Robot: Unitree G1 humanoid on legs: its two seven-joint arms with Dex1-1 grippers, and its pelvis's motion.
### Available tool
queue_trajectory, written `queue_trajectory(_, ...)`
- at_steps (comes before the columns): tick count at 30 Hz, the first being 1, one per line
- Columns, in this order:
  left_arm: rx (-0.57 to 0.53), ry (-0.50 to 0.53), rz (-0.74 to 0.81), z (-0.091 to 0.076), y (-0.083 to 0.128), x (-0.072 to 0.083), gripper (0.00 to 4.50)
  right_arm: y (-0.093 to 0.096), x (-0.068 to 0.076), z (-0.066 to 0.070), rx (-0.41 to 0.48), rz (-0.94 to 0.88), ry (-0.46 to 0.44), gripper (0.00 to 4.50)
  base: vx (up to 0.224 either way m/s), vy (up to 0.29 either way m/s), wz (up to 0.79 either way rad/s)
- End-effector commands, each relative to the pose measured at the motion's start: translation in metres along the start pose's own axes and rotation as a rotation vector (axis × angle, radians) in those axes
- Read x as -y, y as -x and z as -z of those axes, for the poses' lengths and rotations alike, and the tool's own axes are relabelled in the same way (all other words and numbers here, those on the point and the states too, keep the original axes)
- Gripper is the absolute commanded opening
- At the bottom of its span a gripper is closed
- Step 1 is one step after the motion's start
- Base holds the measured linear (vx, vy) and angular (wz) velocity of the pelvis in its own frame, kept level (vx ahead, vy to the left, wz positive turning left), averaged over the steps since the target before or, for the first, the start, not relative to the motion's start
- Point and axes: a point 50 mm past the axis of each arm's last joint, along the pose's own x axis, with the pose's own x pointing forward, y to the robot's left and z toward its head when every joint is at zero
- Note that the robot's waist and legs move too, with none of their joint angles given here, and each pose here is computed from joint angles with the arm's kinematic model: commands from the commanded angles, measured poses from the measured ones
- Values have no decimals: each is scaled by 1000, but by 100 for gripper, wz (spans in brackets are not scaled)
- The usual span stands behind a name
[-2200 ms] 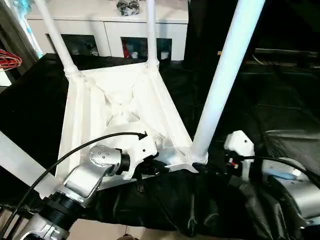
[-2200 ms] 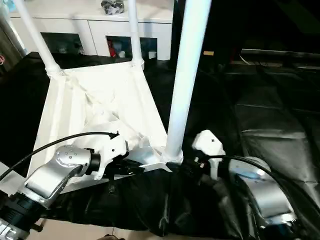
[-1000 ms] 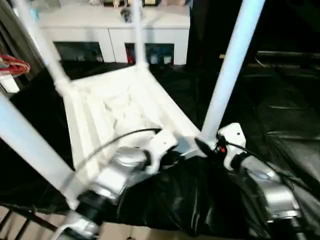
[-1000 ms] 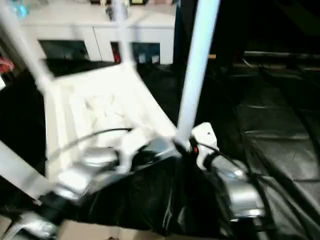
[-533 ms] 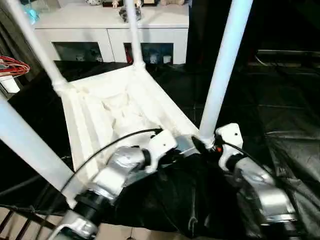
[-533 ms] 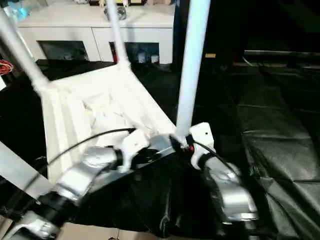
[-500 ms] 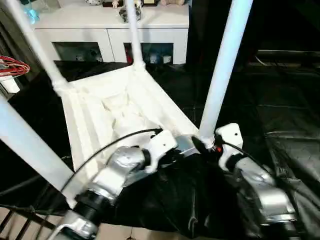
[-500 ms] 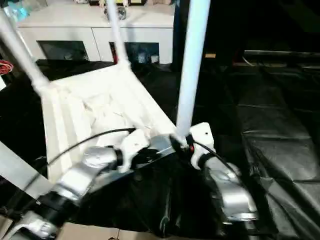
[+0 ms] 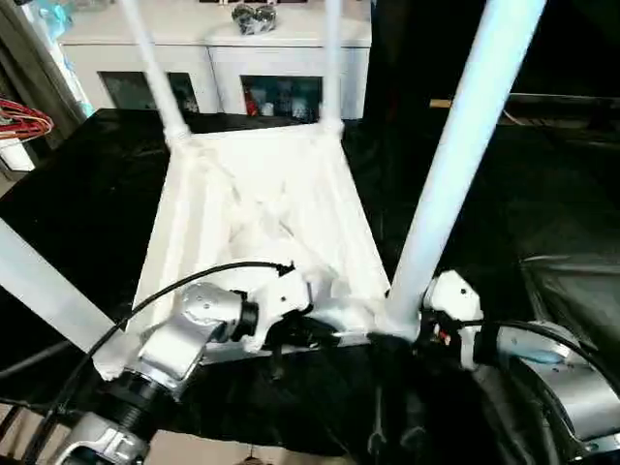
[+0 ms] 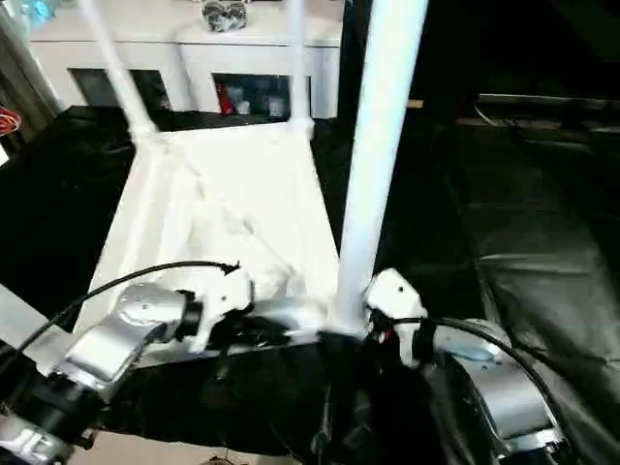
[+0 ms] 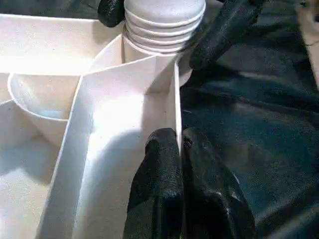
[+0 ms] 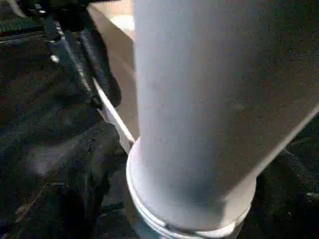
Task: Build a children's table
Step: Rotate leg to tighten
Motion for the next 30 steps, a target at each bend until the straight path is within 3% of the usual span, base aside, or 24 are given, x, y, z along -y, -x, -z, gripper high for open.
queue_trajectory(1, 3, -4, 122, -2, -6, 5, 0, -8, -11, -5, 23, -94, 5, 343, 0, 0, 0)
queue_trajectory(7, 0, 7, 151, -2, -2, 4, 0, -8, -13, -3, 6, -122, 10, 294, 0, 0, 0)
queue_trajectory(14, 51, 25, 124, -7, -4, 1, 0, -13, -18, 2, -1, -120, -3, 275, 0, 0, 0)
queue_trajectory(16, 76, 37, 49, -10, -8, -3, 0, -19, -17, 3, 22, -61, -37, 274, 0, 0, 0)
queue_trajectory(19, 106, 77, -119, -15, -23, -11, 0, -38, -6, 6, 92, 188, -137, 274, 0, 0, 0)
queue_trajectory(23, 138, 90, -170, -21, -36, -10, 0, -52, -6, 7, 123, 293, -210, 274, 0, 0, 0)
queue_trajectory(25, 156, 92, -207, -29, -50, -6, 0, -68, -7, 3, 146, 371, -284, 274, 0, 0, 0)
queue_trajectory(30, 160, 81, -222, -36, -64, 0, 0, -84, -13, -6, 171, 380, -286, 274, 0, 0, 0)
